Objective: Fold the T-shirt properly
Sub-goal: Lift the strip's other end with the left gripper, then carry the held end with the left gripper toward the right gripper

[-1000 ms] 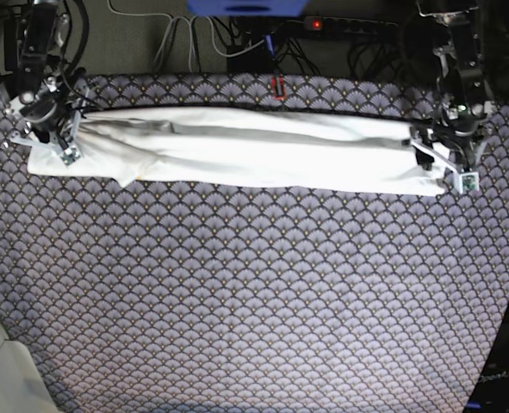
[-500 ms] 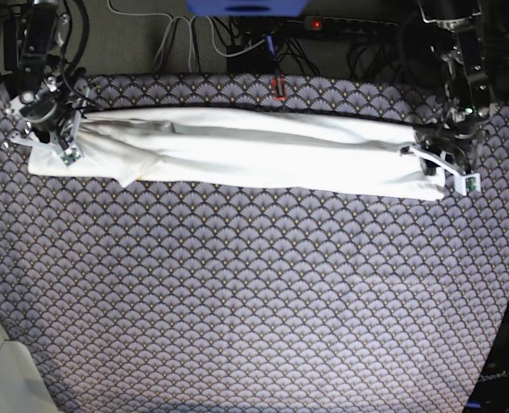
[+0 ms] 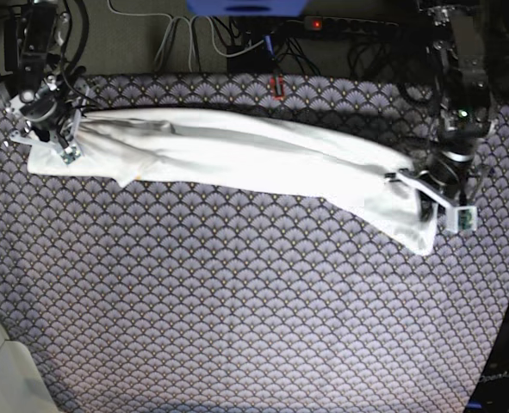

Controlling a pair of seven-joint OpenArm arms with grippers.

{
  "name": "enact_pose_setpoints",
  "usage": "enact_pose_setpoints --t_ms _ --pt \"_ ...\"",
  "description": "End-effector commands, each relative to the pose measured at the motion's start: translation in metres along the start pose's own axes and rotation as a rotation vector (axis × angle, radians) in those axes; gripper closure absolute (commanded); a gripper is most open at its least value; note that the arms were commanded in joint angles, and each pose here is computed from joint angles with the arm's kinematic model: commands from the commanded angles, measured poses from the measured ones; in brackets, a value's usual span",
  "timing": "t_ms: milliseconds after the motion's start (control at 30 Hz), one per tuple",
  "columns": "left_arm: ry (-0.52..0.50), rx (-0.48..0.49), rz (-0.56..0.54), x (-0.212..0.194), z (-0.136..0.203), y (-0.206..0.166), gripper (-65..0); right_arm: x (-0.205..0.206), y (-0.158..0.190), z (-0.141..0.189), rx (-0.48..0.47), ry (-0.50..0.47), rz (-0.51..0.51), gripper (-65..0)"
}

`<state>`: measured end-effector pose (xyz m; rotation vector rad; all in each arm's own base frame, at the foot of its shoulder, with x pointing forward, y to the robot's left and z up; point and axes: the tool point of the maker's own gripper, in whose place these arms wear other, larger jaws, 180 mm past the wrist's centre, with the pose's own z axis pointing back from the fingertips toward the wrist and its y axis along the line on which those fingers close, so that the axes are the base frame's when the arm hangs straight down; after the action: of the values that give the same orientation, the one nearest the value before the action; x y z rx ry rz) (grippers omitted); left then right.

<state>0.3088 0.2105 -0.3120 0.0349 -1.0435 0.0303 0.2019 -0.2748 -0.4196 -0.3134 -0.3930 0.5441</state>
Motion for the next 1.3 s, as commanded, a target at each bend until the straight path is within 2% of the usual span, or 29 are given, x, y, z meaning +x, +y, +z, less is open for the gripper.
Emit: enact_pose_setpoints --t_ms 0,100,233,433,833,933,1067,1267 --pt "-0.013 -0.049 -0.018 0.003 0.006 -0.019 -0.3 0.001 -0.010 0.003 -0.030 0.004 0.011 0.0" --pt "-0.005 -0.176 -0.027 -0.003 0.012 -0.075 -0.3 -0.001 -0.010 0.003 -0.030 0.009 0.009 0.0" --pt "0.056 -0.332 -0.018 -0.027 0.015 -0.140 -0.3 0.000 -0.010 0.003 -0.030 0.007 0.011 0.0" --pt "0.133 -0.437 0.037 -0.051 0.011 -0.196 -0.3 -0.001 -0.011 0.003 -0.032 0.009 0.014 0.0" --pt "0.215 -0.598 0.002 -0.077 0.019 -0.268 -0.6 -0.002 -0.011 0.003 -0.030 0.013 0.014 0.0" --pt "0.217 -0.601 0.006 -0.077 0.018 -0.271 -5.1 -0.002 -0.011 0.004 -0.031 0.014 0.015 0.0" --pt "0.205 -0.613 0.029 -0.070 0.021 -0.279 -16.5 -0.002 -0.011 0.003 -0.031 0.014 0.017 0.0" --pt "0.196 -0.664 0.021 -0.066 0.029 -0.300 -17.3 -0.003 -0.011 0.003 -0.031 0.016 0.017 0.0"
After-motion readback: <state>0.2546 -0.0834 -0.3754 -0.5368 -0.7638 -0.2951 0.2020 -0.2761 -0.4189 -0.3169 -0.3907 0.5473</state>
